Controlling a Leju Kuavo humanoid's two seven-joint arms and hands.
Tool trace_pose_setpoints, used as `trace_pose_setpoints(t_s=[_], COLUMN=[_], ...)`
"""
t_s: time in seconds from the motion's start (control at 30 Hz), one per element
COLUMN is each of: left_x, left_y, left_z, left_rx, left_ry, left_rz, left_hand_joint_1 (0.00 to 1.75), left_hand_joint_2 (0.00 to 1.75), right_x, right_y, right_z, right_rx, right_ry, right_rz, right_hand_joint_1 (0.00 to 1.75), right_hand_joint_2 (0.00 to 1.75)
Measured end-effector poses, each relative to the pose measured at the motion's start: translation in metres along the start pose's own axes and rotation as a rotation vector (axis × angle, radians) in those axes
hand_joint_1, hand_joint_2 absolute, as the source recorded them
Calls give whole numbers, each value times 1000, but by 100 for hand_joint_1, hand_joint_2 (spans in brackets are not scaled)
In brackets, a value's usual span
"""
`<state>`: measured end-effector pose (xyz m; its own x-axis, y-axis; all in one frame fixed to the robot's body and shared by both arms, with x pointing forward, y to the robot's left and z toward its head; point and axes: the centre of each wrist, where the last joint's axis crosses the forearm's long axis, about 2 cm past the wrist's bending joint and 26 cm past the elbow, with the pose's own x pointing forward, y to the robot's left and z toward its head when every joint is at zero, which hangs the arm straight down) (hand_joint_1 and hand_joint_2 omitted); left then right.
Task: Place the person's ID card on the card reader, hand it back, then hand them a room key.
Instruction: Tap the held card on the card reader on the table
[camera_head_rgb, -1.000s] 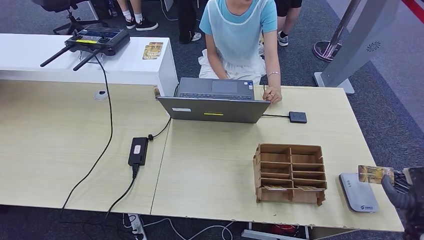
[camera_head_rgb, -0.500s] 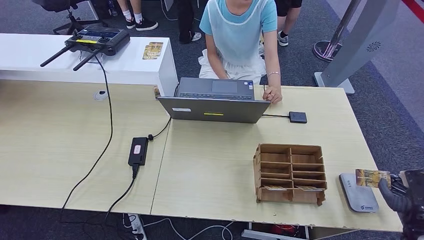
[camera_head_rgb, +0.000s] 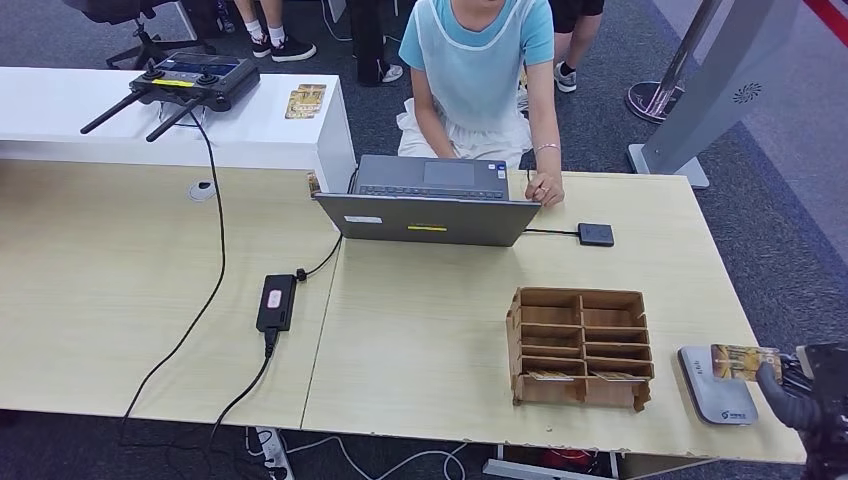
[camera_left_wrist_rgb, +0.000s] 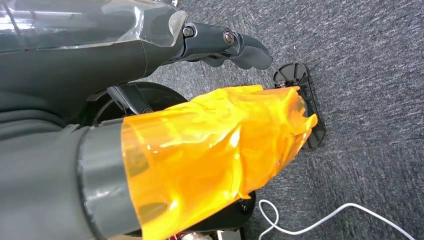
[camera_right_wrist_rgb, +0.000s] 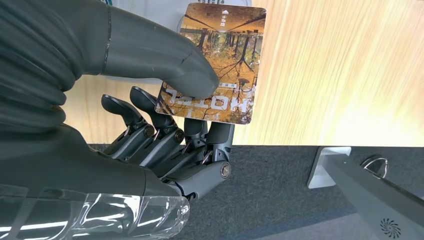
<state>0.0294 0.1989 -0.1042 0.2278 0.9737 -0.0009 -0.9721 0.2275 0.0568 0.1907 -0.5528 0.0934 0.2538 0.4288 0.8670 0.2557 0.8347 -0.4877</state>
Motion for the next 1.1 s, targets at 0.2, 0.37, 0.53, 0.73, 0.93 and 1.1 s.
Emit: trace_pose_setpoints(t_s=[0.2, 0.37, 0.53, 0.73, 0.93, 1.1], left_x=[0, 0, 1, 1, 2, 2], left_y=[0, 0, -1, -1, -2, -3], left_z=[0, 0, 0, 0, 0, 0], left_rx=[0, 1, 0, 7, 11, 18], left_ry=[1, 1, 0, 0, 1, 7], left_rz=[4, 7, 8, 7, 7, 8], left_hand_joint_1=[0, 0, 0, 0, 0, 0], left_hand_joint_2=[0, 0, 0, 0, 0, 0], right_x=[-3, -6, -9, -12, -15, -16], right_y=[1, 1, 2, 2, 1, 0], right_z=[3, 4, 5, 7, 9, 10], right_rx=[7, 14, 27, 37, 15, -47], right_ry=[16, 41, 60, 94, 120, 146], right_rz=[14, 29, 29, 46, 113, 225], right_hand_joint_1=[175, 175, 175, 175, 175, 175], right_hand_joint_2=[175, 175, 175, 175, 175, 175])
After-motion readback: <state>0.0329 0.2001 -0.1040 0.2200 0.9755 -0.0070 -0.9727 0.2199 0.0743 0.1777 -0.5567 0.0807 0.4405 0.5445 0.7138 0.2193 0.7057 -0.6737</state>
